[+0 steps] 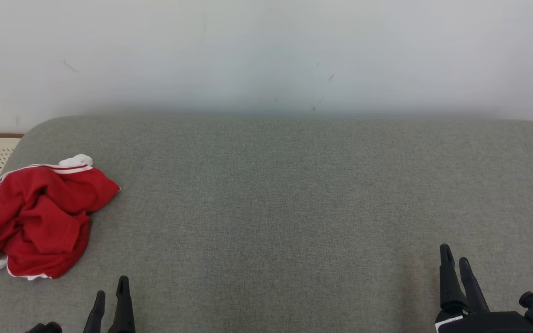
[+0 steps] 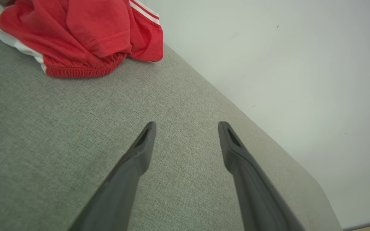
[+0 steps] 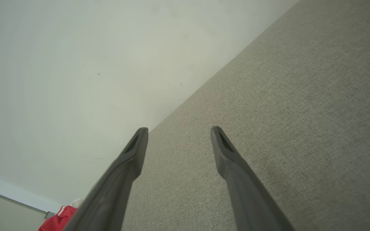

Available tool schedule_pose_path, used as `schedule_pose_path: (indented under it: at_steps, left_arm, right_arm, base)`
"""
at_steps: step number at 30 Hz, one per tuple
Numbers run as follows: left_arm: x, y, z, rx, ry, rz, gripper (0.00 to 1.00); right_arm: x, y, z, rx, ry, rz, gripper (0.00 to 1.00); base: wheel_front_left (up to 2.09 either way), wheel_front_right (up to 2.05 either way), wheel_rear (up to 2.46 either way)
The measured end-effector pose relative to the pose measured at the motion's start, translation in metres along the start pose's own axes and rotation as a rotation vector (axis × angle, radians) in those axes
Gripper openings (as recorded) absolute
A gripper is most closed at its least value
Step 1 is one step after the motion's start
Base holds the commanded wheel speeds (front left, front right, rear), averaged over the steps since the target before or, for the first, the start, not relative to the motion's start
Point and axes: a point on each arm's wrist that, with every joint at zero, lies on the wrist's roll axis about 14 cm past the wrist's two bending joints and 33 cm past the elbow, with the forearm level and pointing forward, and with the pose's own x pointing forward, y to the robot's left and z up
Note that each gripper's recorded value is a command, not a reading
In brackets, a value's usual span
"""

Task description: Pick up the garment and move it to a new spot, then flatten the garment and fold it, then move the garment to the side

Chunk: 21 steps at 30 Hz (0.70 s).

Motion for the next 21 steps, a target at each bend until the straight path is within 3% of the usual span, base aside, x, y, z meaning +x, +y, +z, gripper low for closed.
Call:
schedule_pose_path:
  at_steps: [10, 21]
  left_arm:
    - [-0.001, -0.001, 0.006, 0.172, -0.037, 0.007, 1.0]
    - [-0.002, 0.001, 0.014, 0.29, -0.084, 0.022, 1.0]
  right_arm:
    - [0.001, 0.013, 0.0, -0.159, 0.008, 0.048, 1.0]
    - [-0.003, 0.019, -0.002, -0.301, 0.02, 0.072, 1.0]
  base:
    - [0.0, 0.0, 0.0]
    - [0.0, 0.0, 0.0]
